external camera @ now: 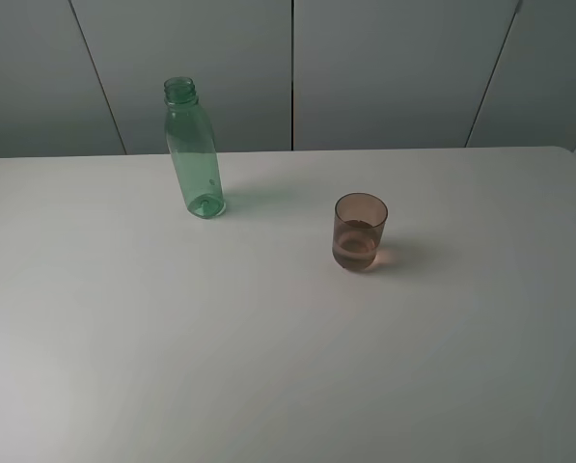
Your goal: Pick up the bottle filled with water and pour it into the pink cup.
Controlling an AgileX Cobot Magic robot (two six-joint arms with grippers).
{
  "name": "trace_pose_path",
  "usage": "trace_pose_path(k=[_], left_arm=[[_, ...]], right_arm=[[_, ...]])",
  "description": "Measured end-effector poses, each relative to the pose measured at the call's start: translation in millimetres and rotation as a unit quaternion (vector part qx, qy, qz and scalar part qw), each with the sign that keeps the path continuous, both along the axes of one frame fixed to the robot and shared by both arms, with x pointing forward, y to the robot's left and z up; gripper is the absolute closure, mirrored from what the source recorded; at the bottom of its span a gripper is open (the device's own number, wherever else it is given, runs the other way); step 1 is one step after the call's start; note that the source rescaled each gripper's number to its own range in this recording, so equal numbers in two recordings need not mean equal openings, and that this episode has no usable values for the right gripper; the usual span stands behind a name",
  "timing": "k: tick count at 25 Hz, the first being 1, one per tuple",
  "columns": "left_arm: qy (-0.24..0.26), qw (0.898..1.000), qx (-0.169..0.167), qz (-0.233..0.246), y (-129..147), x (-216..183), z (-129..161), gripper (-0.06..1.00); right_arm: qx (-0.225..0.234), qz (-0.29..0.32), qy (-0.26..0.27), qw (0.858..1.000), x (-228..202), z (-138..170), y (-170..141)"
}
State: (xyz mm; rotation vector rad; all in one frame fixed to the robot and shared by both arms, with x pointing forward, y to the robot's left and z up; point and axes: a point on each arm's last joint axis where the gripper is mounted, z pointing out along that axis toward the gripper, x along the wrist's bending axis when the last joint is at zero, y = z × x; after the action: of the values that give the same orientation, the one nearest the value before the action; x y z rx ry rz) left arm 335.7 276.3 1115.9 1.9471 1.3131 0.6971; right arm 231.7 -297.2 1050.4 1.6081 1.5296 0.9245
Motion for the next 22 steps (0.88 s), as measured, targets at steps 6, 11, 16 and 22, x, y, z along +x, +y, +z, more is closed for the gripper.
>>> trace_pose_path(k=[6, 11, 16, 22], left_arm=[[-0.059, 0.998, -0.034, 0.019, 6, -49, -16, 0.01], [-0.113, 0.992, -0.036, 0.033, 13, -83, -29, 0.01], [-0.151, 0.986, -0.05, 0.051, 18, -104, -42, 0.01], [-0.109, 0.991, -0.046, 0.056, 18, -105, -55, 0.01]], right_arm=[[0.0, 0.0, 0.0, 1.0, 0, 0, 0], [0.0, 0.0, 0.0, 1.0, 0, 0, 0], [0.0, 0.0, 0.0, 1.0, 0, 0, 0], [0.0, 0.0, 0.0, 1.0, 0, 0, 0]])
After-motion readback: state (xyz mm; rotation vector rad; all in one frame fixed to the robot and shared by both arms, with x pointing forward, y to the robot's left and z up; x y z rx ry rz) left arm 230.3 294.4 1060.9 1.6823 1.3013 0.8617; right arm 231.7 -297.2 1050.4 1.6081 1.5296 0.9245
